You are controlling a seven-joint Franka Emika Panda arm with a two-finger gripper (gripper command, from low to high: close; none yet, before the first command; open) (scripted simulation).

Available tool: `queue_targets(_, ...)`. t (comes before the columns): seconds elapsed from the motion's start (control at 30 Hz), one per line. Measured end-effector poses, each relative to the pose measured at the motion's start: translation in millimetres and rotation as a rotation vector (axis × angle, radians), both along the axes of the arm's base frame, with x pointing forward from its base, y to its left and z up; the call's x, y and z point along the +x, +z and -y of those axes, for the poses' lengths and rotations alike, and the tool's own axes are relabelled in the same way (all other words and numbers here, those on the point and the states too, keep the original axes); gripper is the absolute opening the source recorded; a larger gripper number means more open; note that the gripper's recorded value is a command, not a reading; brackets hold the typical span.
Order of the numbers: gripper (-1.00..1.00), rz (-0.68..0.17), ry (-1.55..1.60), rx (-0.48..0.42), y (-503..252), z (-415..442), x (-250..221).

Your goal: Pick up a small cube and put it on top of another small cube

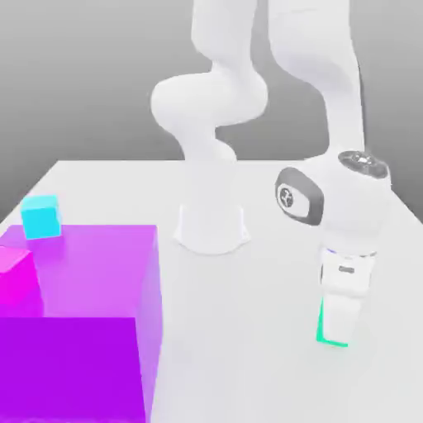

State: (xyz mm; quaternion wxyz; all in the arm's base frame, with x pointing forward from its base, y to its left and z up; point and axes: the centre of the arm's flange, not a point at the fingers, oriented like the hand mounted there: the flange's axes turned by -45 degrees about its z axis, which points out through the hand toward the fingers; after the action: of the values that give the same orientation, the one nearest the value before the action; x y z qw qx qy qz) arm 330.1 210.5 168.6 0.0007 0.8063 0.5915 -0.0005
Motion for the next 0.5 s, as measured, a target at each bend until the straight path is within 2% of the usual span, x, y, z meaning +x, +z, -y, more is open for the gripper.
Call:
queue_targets(0.1, -1.00, -0.014, -0.009, -0.002, 21.3, 3.2, -0.8)
queue_targets(0.23, -1.00, -0.061, -0.163, 0.041, 33.8, 41.6, 40.3)
queue_targets(0.37, -1.00, -0.101, -0.330, 0.132, 49.3, 89.4, 83.2)
queue_targets(0.5, -1.00, -0.121, -0.480, 0.259, 67.2, 141.3, 118.4)
